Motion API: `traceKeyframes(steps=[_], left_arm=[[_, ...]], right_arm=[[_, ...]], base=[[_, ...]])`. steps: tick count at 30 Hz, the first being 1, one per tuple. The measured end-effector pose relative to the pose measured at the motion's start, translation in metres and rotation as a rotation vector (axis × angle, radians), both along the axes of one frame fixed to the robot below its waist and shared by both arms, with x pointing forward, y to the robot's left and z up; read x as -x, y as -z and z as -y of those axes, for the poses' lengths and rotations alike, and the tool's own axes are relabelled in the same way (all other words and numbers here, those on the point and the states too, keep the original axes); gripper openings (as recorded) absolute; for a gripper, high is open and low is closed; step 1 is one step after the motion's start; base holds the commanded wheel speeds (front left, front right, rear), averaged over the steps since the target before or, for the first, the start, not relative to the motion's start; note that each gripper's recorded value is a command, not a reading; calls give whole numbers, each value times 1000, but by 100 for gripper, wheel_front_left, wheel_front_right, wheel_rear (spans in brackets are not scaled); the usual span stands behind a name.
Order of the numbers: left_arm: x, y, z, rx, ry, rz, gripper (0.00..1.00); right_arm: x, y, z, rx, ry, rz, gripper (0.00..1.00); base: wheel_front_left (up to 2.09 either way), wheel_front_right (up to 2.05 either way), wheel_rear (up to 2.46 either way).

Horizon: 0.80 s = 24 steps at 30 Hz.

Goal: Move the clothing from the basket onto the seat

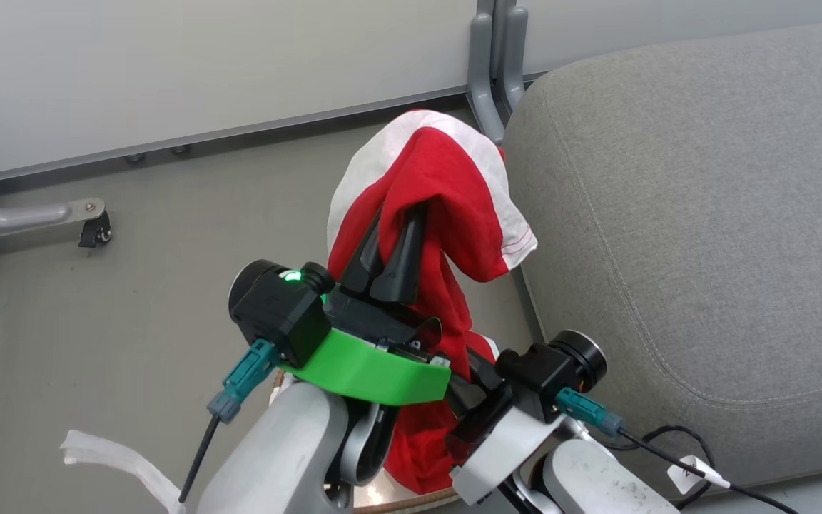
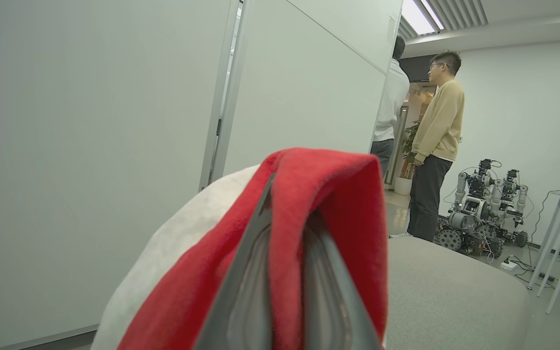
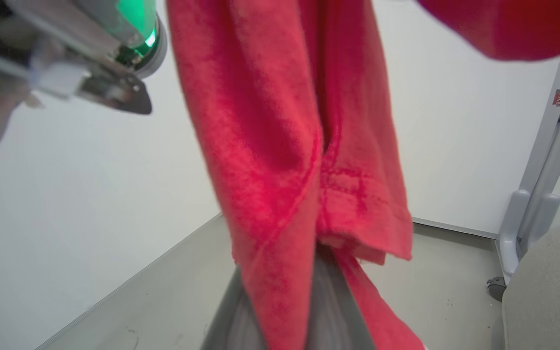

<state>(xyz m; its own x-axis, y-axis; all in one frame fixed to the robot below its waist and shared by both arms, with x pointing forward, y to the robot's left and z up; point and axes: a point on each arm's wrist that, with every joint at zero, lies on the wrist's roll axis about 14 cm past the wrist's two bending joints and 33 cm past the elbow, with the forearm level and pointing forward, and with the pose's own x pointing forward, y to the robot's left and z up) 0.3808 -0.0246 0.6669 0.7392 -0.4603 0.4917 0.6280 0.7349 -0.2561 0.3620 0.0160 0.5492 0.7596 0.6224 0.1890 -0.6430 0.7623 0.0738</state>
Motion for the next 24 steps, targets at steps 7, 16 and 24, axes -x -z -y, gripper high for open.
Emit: traceKeyframes(steps=[7,16,24], left_arm=[[-6,3,-5,-7,-21,-5,0],[-9,12,-4,-44,-25,-9,100],[-16,18,-18,-68,-73,-16,100]], right_arm=[[-3,-5,3,-23,10,6,0],[-7,-13,10,-41,34,24,0],[-10,-18,15,-53,54,32,0]], base=[[0,0,0],[0,0,0],[0,0,0]])
